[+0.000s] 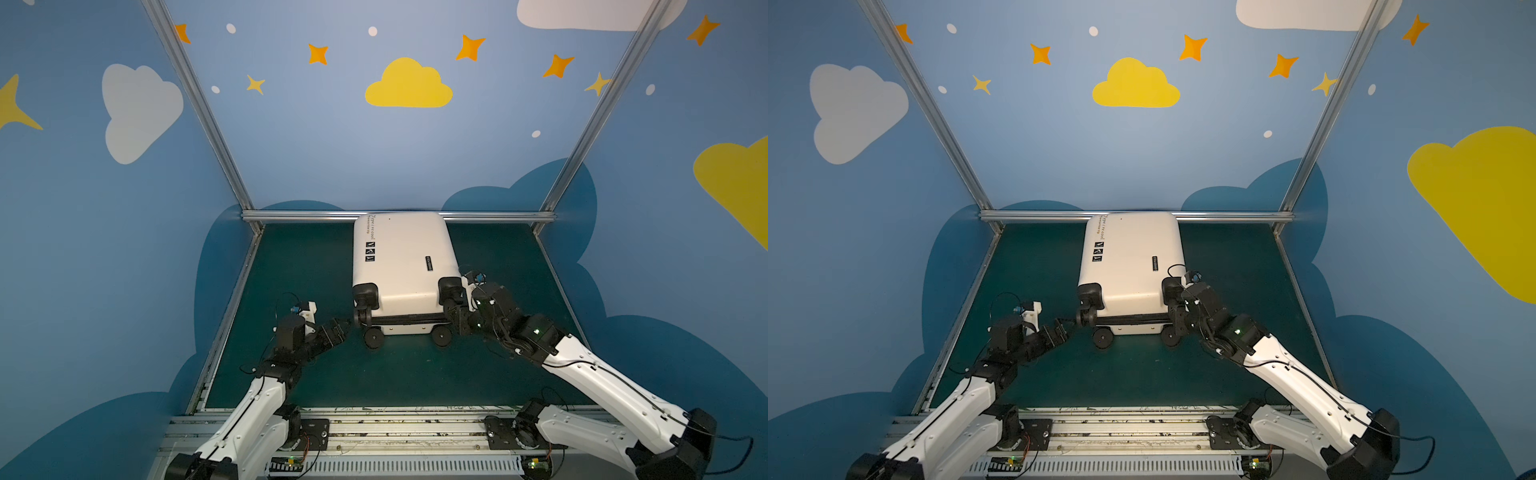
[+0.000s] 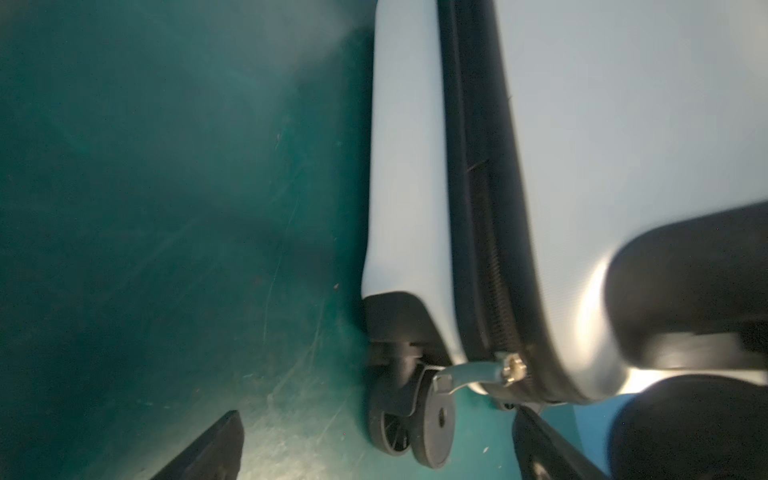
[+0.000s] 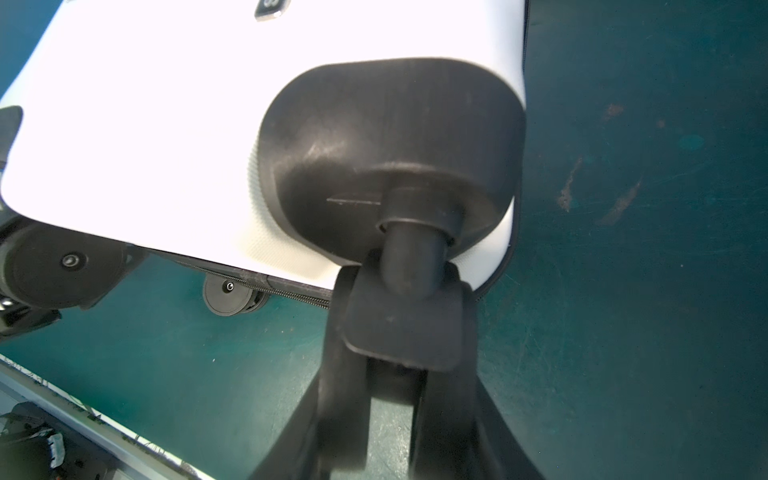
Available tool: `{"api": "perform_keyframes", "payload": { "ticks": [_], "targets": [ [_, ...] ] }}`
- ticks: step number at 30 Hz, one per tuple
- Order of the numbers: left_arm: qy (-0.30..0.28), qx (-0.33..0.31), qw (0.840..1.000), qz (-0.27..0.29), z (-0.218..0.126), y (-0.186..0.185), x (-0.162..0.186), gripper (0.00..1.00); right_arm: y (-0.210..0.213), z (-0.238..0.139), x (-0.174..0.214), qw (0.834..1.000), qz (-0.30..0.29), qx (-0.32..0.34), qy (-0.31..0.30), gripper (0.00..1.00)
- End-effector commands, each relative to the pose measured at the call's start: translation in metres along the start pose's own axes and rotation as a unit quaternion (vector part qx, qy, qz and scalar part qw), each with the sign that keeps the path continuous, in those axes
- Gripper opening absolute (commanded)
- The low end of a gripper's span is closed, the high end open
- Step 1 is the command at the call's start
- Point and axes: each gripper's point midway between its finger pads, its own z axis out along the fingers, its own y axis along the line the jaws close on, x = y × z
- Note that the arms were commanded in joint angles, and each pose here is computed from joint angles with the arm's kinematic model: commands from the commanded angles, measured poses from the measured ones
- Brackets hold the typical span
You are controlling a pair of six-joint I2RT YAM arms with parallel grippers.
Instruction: Pack the luggage
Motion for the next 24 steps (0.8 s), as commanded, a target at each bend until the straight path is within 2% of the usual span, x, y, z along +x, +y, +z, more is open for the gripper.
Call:
{"api": "perform_keyframes", "payload": {
  "ticks": [1,6,12,16,24],
  "targets": [
    [-0.015,0.007,0.999,0.031,0.005,-0.001,-0.001,0.99,0.023,-0.016,-0.005,0.997,-0.039,-0.060,-0.021,0.00],
    [-0.011,0.003,0.997,0.072,0.013,0.002,0.010,0.94,0.020,-0.014,0.001,0.998,-0.035,-0.057,-0.019,0.00],
    [0.002,0.011,0.993,0.116,0.022,0.001,0.022,0.76,0.017,-0.012,0.007,0.998,-0.032,-0.054,-0.014,0.00],
    [-0.003,0.018,0.990,0.137,0.023,0.003,0.028,0.75,0.016,-0.012,0.008,0.998,-0.030,-0.052,-0.015,0.00],
    [-0.060,0.030,0.981,0.181,0.008,-0.005,0.021,0.70,0.014,-0.014,0.009,0.998,-0.026,-0.053,-0.021,0.00]
  ]
}}
